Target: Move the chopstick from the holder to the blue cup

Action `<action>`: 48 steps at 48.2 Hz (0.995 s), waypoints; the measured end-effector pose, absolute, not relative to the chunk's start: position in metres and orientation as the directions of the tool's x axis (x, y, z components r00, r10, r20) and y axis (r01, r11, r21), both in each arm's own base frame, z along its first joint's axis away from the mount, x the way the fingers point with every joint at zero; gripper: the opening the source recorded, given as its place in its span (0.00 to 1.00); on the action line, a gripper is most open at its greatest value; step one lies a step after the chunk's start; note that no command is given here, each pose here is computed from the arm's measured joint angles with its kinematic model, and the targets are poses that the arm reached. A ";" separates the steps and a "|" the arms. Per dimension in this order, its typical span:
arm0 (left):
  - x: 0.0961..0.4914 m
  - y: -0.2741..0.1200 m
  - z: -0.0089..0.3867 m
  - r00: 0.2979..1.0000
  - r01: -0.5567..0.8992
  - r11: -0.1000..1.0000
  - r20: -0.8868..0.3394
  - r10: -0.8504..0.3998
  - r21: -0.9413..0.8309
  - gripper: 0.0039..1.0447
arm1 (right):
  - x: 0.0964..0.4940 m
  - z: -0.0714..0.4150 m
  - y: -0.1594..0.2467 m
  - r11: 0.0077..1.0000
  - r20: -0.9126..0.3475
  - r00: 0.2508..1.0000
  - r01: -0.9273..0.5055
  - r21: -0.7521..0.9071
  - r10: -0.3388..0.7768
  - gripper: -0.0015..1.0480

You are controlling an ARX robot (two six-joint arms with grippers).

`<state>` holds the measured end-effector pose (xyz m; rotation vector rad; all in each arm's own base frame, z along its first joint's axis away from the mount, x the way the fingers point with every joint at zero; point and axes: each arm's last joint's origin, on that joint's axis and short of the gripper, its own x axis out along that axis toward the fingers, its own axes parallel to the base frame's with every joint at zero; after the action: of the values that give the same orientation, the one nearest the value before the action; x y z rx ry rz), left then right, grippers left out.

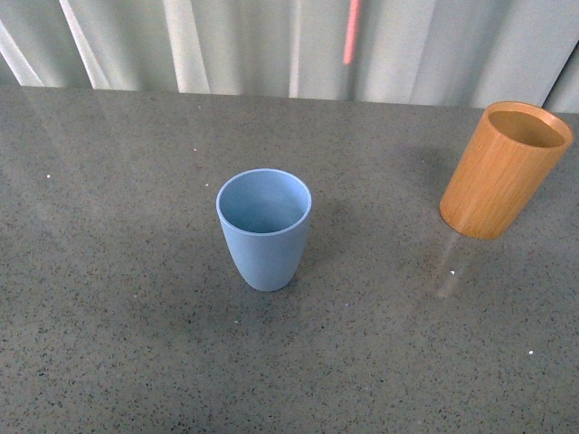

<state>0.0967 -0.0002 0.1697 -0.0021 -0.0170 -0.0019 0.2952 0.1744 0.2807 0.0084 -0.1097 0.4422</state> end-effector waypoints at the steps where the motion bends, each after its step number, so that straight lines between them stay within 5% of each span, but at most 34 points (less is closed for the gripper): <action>1: 0.097 0.000 0.170 1.000 0.002 1.000 0.017 -0.002 -0.002 0.94 | 0.295 0.280 0.177 0.902 0.105 0.896 -0.432 -0.014 0.431 0.03; 25: 0.097 0.000 0.170 1.000 0.002 1.000 0.017 -0.002 -0.002 0.94 | 0.295 0.242 0.226 0.876 0.031 0.877 -0.480 0.047 0.479 0.03; 48: 0.097 0.000 0.170 1.000 0.002 1.000 0.017 -0.002 -0.002 0.94 | 0.264 0.252 0.193 0.885 0.089 0.901 -0.434 0.167 0.425 0.03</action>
<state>0.0967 -0.0002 0.1697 -0.0021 -0.0166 -0.0019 0.2639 0.1934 0.2520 0.1852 -0.0498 0.4474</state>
